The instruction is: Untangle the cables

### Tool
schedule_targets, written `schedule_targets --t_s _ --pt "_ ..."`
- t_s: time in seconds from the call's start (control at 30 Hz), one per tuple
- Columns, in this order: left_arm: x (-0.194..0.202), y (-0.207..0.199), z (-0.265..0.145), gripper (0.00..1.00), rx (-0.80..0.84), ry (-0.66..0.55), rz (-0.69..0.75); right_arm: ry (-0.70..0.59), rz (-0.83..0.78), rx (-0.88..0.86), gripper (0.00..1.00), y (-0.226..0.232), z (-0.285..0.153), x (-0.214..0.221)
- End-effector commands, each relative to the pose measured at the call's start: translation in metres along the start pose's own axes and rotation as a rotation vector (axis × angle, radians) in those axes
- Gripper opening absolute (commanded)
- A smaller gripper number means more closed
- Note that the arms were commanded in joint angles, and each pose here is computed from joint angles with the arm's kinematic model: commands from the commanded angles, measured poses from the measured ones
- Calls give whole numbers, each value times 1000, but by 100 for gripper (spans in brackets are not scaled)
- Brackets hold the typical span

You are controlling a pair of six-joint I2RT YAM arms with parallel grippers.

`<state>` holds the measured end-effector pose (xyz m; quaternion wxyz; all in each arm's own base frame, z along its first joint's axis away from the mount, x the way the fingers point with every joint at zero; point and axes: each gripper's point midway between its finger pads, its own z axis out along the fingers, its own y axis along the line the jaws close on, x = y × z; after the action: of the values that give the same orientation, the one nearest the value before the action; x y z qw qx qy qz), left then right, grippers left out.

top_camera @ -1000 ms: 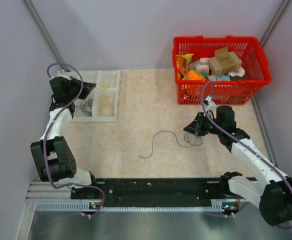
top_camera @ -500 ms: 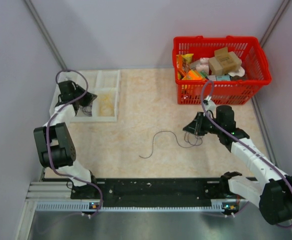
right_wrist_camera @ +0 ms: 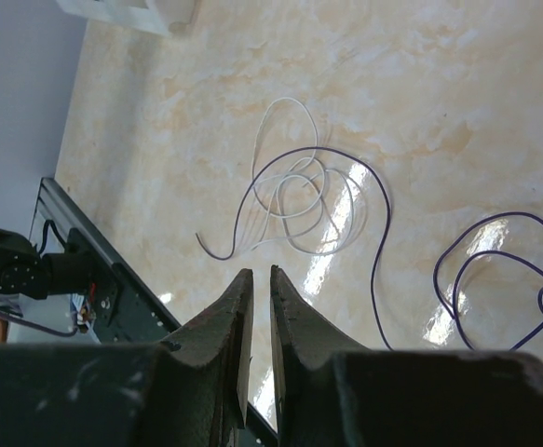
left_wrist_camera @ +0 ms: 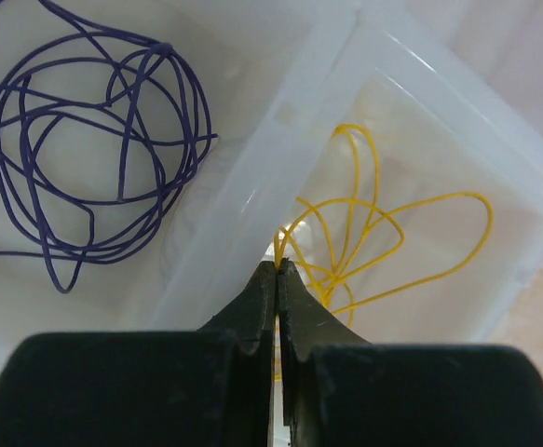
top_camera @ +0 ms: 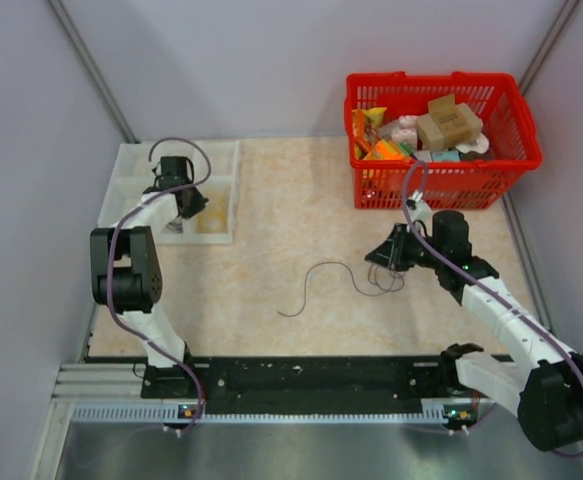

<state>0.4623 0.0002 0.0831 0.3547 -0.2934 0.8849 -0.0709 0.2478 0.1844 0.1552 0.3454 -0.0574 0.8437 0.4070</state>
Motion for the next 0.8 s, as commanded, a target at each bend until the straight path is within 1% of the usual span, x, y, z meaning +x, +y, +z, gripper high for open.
schedule_targets --t_s 0.0,0.07,0.13,0.17,0.2,0.27,0.3,0.37,0.4,0.43,0.47,0.6,0.63,0.67,0.77 --pt "-20 18 6 0 -98 -27 3 -39 -51 -36 13 14 -4 -13" --pt "-12 15 10 0 -89 18 4 -42 -50 -33 13 14 -4 -14" --pt "-8 10 10 0 -57 28 -2 -45 -50 -34 13 14 -3 -15" --pt "-7 9 8 4 -49 22 -3 -45 -51 -36 13 15 -3 -15" --pt "-8 8 5 11 -40 12 -2 -45 -52 -39 13 15 -3 -15" --pt "-15 2 -5 27 -11 -13 0 -45 -55 -41 13 16 -4 -16" --pt "-19 -2 -11 34 6 -26 -1 -45 -51 -38 13 15 -4 -15" --pt "-28 -11 -24 42 47 -49 0 -40 -51 -40 13 15 -4 -13" --pt "-34 -15 -32 48 65 -61 -1 -34 -47 -39 13 14 -3 -12" --pt "-36 -20 -39 52 84 -67 0 -34 -46 -39 13 14 -3 -11" --pt "-41 -23 -47 54 97 -78 0 -30 -45 -40 13 14 -3 -10" --pt "-52 -30 -76 57 131 -117 4 -22 -35 -36 13 12 -2 -7" --pt "-58 -31 -95 60 144 -141 10 -15 -31 -31 13 10 -1 -4" --pt "-58 -31 -102 61 146 -146 12 -10 -34 -29 13 10 0 -3" --pt "-55 -43 -136 61 255 -167 36 18 -36 -20 13 9 5 3"
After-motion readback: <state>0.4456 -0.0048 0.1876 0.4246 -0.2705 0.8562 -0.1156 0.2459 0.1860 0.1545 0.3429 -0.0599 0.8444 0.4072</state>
